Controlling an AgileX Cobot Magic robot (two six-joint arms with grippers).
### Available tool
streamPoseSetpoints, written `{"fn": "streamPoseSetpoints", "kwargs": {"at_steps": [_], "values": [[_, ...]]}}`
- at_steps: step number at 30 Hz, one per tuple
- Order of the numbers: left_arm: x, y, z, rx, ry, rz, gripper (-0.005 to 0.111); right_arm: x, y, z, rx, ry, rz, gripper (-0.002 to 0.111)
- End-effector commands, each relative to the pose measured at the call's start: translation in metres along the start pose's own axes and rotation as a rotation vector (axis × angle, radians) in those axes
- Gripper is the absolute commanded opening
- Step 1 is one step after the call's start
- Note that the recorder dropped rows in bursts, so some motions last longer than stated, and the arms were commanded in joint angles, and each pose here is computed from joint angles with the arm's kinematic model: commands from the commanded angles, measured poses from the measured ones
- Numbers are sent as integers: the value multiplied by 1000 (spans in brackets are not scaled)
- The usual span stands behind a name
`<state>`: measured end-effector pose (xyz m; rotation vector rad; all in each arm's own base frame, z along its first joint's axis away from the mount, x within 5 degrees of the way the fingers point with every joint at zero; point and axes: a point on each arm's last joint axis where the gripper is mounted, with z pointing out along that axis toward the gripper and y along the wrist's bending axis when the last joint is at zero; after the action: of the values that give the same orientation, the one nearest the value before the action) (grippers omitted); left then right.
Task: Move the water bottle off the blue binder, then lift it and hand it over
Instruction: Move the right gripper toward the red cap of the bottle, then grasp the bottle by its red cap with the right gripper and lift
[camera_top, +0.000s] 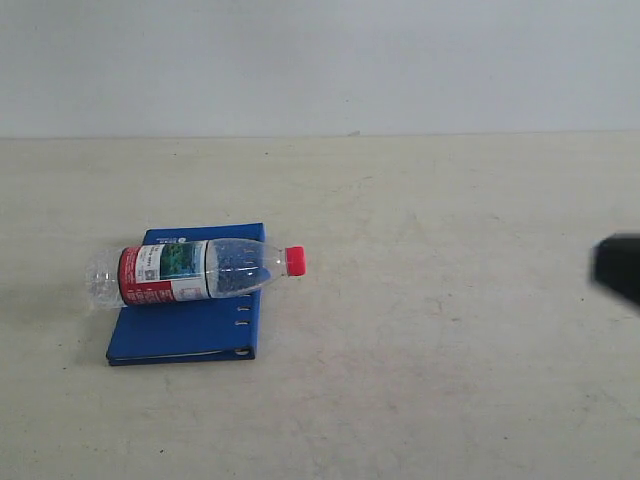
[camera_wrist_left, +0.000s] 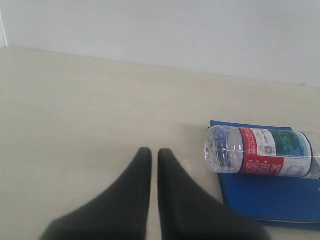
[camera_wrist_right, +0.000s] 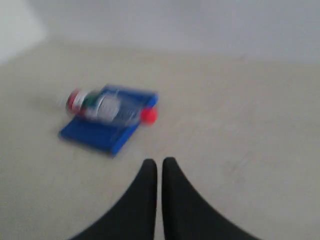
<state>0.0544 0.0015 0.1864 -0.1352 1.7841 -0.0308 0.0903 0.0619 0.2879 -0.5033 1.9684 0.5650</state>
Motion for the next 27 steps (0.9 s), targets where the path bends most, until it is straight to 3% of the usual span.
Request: {"fn": "streamPoseSetpoints", "kwargs": {"at_steps": [1,3,5,6,9,12,18,22,27], "values": [[1,0,0,-2,-2,7,4,9,1,72,-110,253,-3,0],[1,0,0,-2,-2,7,4,14,-1,102,-73,283,-94,2],[1,0,0,-2,-2,7,4,22,3,130,-106,359,-297,9],[1,0,0,-2,-2,7,4,27,7,142,-160,404,-430,18],[1,0,0,-2,-2,7,4,35,21,172,-269,471,-629,45],[1,0,0,-2,-2,7,4,30,30,198,-244,423,-734,67],[1,0,0,-2,-2,7,4,1,37,233,-84,238,-883,70],[1,0,0,-2,-2,7,4,-8,41,264,-92,219,-1015,70],[1,0,0,-2,-2,7,4,4,41,305,-99,250,-1135,70]]}}
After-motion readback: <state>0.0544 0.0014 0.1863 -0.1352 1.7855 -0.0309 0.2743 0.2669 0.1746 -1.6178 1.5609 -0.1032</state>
